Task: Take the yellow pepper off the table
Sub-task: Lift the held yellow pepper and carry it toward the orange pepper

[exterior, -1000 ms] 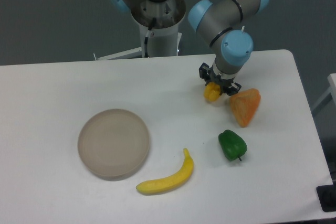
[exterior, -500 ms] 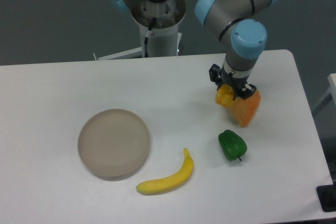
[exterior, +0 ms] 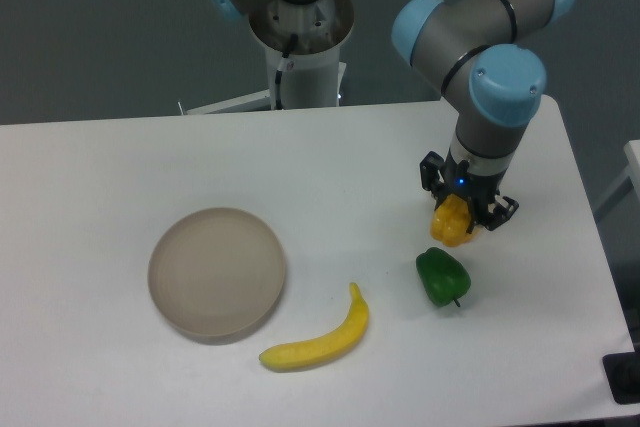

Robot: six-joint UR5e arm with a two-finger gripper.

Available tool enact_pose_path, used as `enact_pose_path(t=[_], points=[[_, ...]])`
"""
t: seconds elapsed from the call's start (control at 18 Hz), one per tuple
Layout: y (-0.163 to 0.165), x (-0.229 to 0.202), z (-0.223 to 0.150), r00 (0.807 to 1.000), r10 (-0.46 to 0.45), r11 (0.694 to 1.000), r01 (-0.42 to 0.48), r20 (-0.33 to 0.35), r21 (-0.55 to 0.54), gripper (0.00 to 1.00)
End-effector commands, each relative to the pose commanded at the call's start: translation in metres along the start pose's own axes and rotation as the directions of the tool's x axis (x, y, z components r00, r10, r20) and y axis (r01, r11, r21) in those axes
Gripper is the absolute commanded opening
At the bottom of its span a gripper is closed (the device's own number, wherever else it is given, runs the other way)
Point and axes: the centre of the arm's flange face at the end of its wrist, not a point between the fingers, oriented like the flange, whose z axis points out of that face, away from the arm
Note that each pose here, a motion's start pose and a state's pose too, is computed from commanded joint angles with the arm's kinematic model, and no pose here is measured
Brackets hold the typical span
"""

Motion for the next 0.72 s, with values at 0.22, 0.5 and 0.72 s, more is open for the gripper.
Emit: enact_pose_path(t=[0.22, 0.5, 0.72], points=[[-0.0001, -0.0012, -0.0017, 0.999, 0.034, 0.999, -0.034, 0.002, -0.001, 0.00], [0.0005, 0.0004, 0.0009, 0.998, 0.055, 0.998, -0.055, -0.012, -0.006, 0.00], [0.0006, 0.0007, 0.0016, 0.998, 0.055, 0.998, -0.055, -0.013, -0.006, 0.00]])
